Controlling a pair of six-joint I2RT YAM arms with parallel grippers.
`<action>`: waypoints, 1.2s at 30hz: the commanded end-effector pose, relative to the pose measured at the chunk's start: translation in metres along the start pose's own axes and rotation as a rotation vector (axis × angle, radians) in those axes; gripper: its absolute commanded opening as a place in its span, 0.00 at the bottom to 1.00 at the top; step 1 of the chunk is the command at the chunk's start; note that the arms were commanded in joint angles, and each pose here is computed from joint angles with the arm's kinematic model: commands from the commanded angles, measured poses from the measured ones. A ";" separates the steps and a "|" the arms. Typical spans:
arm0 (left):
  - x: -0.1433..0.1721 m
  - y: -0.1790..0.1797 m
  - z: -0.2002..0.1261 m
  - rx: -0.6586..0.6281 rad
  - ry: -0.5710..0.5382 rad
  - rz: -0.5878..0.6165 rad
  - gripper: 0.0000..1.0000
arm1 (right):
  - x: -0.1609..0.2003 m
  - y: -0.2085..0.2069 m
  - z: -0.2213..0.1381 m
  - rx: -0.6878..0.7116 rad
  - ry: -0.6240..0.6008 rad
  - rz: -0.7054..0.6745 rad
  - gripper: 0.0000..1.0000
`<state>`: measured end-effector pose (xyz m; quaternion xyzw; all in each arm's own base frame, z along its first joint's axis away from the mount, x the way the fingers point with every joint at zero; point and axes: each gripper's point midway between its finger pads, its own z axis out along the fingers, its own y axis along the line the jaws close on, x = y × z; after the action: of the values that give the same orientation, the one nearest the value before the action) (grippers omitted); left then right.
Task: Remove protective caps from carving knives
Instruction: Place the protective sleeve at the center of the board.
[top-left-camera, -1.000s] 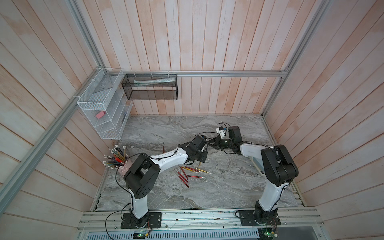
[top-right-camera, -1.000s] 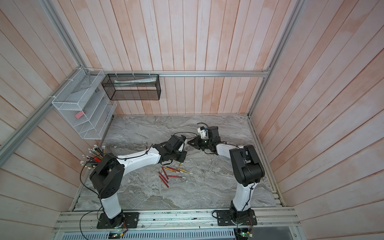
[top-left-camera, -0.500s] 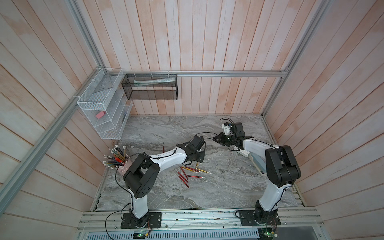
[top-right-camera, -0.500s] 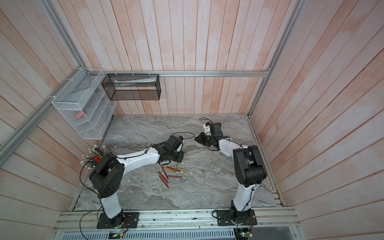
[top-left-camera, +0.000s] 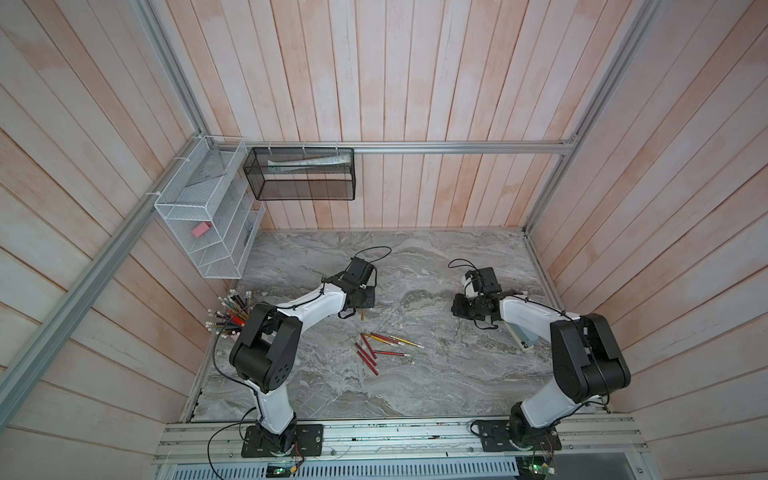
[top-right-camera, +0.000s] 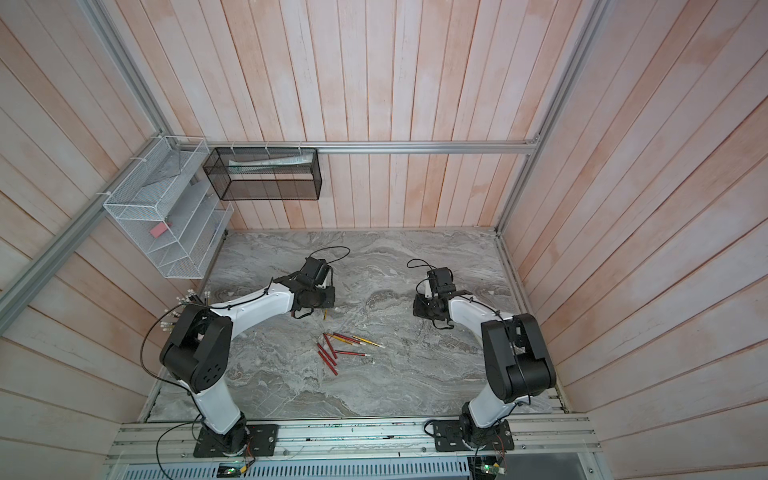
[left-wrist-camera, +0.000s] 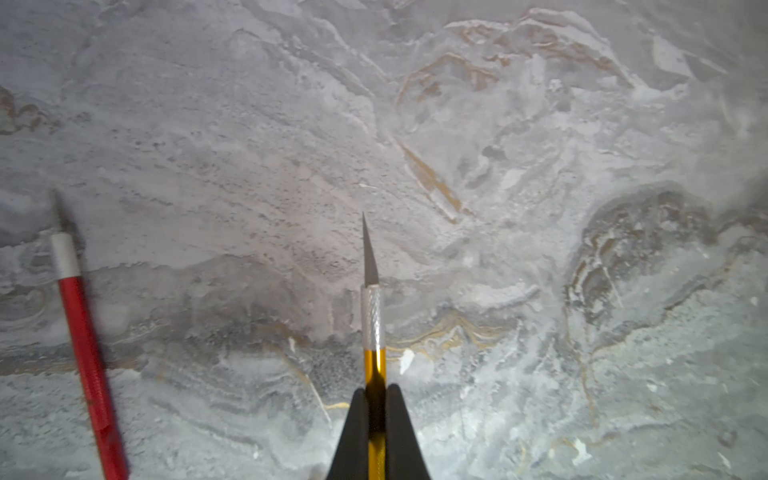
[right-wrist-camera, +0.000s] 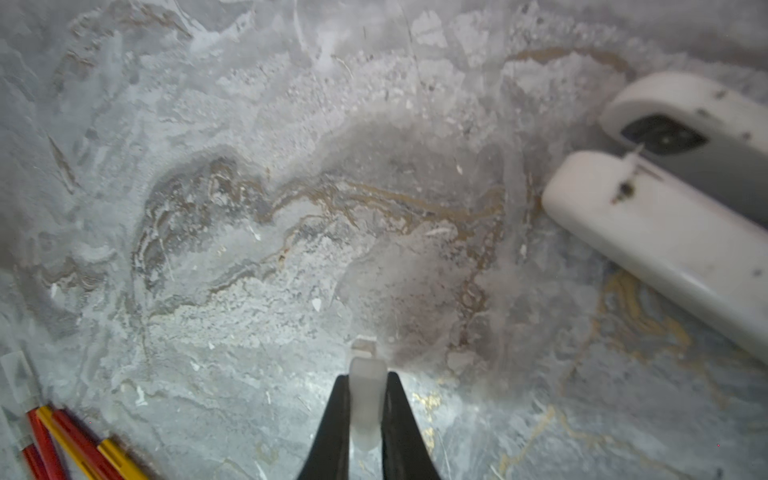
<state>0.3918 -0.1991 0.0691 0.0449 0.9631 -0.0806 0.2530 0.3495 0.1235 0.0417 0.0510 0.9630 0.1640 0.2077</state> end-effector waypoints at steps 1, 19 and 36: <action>0.001 0.012 -0.003 -0.025 0.002 -0.020 0.00 | 0.012 -0.016 -0.002 0.070 0.027 -0.019 0.00; 0.007 0.037 0.016 -0.078 0.036 -0.043 0.00 | 0.027 -0.022 0.006 0.074 0.060 -0.015 0.27; 0.004 0.060 0.025 -0.151 0.042 -0.057 0.00 | 0.012 -0.007 -0.024 0.030 -0.012 -0.019 0.30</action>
<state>0.4046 -0.1539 0.0460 0.0002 0.9706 -0.0377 0.2376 0.3333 0.1142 0.0468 0.0451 0.9647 0.1481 0.2129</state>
